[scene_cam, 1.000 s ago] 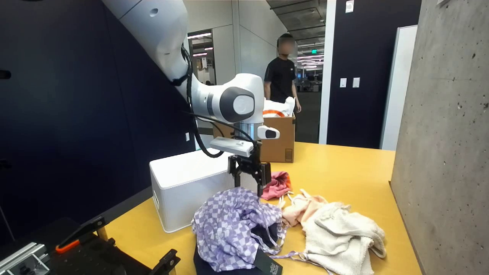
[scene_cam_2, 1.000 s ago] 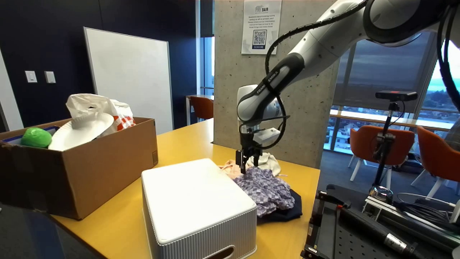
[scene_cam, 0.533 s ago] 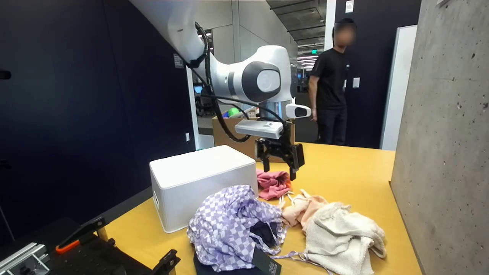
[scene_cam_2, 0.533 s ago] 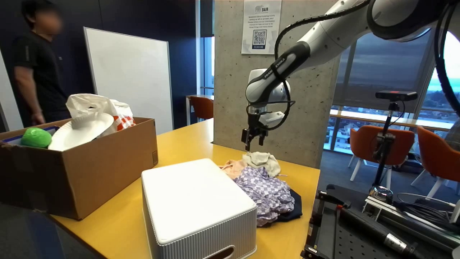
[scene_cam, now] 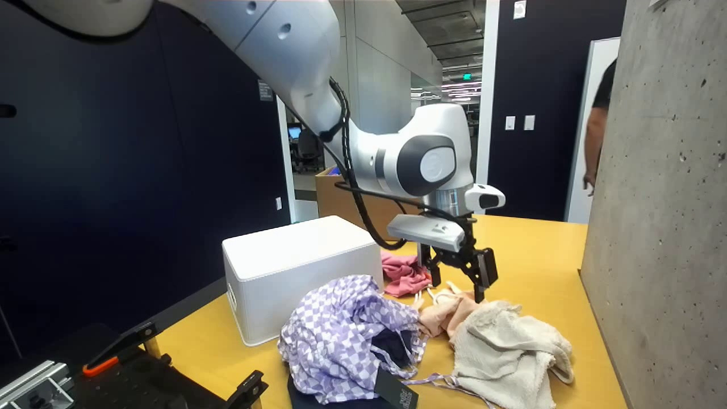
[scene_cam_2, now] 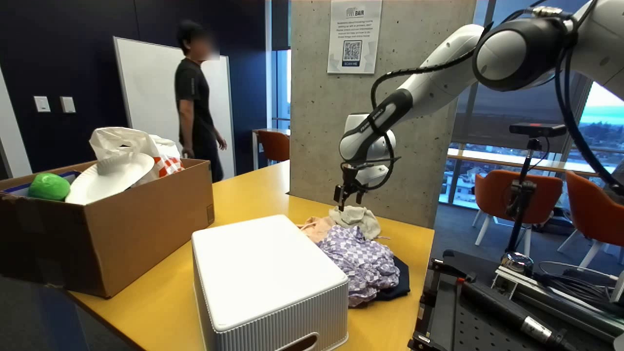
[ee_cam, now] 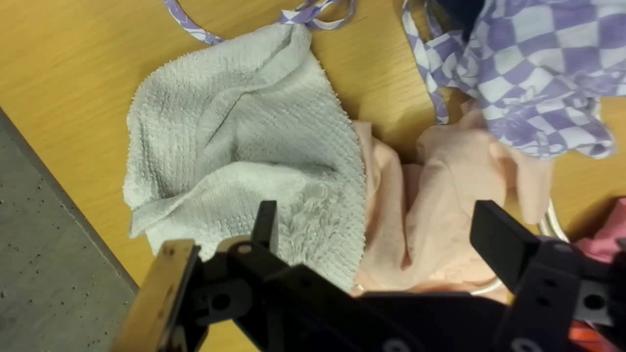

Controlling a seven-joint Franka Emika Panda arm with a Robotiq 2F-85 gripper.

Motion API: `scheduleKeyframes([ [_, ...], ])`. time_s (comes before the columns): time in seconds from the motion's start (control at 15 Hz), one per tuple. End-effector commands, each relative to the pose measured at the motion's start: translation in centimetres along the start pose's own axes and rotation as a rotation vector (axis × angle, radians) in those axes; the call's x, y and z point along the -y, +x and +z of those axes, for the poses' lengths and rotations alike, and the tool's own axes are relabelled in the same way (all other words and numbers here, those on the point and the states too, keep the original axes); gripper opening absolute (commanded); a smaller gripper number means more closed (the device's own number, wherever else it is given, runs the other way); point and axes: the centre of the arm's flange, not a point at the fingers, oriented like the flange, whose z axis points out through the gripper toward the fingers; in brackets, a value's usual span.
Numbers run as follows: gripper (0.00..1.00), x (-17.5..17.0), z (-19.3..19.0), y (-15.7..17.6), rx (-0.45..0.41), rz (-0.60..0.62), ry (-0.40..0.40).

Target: Pile up the blue shirt and the checkered shirt on the table then put the shirt cream shirt on the basket

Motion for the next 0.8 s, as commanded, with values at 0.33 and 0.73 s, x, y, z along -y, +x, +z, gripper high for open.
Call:
scheduleKeyframes([
  [0.33, 1.00, -2.7, 9.1, 4.2, -0.043, 0.020, -0.085],
  [0.73, 0.74, -5.3, 12.8, 4.1, -0.037, 0.053, -0.131],
])
